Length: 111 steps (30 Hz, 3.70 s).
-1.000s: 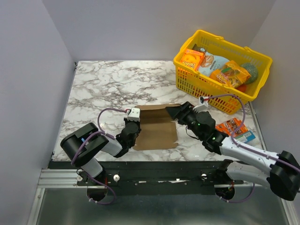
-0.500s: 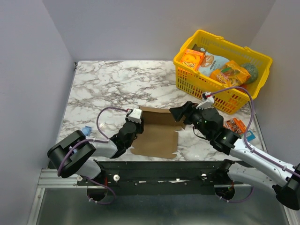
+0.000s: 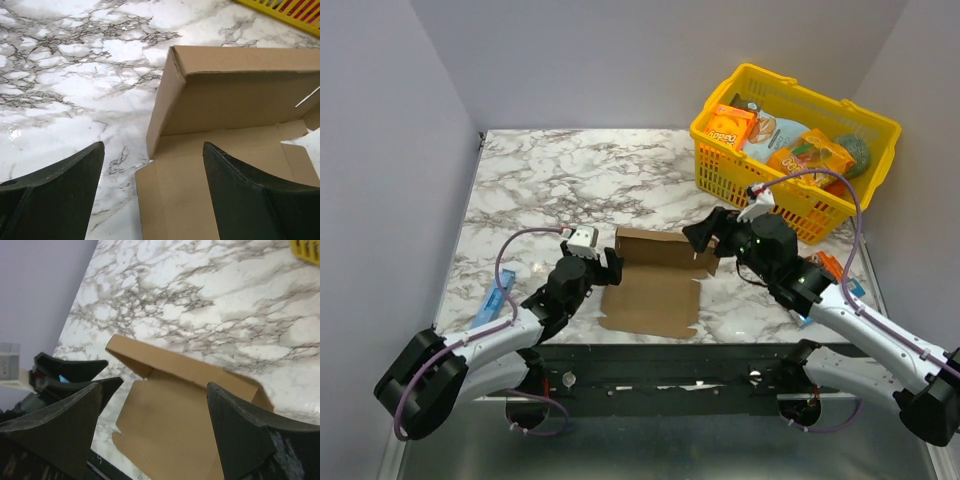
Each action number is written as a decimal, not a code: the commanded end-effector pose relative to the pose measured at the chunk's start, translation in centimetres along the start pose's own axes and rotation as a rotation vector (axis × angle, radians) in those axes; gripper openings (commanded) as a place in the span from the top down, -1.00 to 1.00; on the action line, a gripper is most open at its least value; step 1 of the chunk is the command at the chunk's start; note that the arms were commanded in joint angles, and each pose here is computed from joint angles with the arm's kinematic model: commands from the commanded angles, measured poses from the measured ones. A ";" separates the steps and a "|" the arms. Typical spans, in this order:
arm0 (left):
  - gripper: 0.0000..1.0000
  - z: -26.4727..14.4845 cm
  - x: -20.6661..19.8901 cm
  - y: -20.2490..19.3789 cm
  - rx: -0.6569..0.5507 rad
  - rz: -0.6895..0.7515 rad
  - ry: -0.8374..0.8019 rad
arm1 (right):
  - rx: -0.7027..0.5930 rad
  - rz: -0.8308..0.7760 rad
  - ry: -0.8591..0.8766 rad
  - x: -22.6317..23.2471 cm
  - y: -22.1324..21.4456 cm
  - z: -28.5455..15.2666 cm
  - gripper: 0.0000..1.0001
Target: Fold the paper box
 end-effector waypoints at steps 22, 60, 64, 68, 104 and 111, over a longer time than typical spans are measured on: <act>-0.39 4.0 0.4 2.0 0.042 0.088 -0.166 | 0.298 0.023 -0.097 -2.2 -0.6 3.9 -0.70; 0.33 5.2 -2.1 0.3 0.045 0.236 -0.142 | 0.139 0.322 -0.099 -4.5 -3.1 4.5 -0.22; 0.34 4.9 -2.2 0.3 0.039 0.235 -0.147 | 0.115 0.335 -0.076 -4.5 -3.0 4.9 -0.15; 0.38 4.9 -2.1 0.2 0.037 0.228 -0.119 | 0.113 0.333 -0.073 -4.7 -3.4 5.1 -0.12; 0.77 6.0 -1.1 0.1 0.046 0.169 0.105 | 0.266 0.158 -0.371 -11.0 -10.9 3.6 -0.38; 0.77 5.9 -1.1 0.1 0.043 0.166 0.107 | 0.284 0.173 -0.413 -11.4 -11.6 4.7 -0.34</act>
Point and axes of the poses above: each gripper's point midway between its finger pads, its own z axis out along the fingers, its own x axis along the line the jaws close on, y = z × x, the point moved 9 cm from there along -z, back along the fingers, and after that the axes turned 4 degrees about z, right-handed, at the moved point
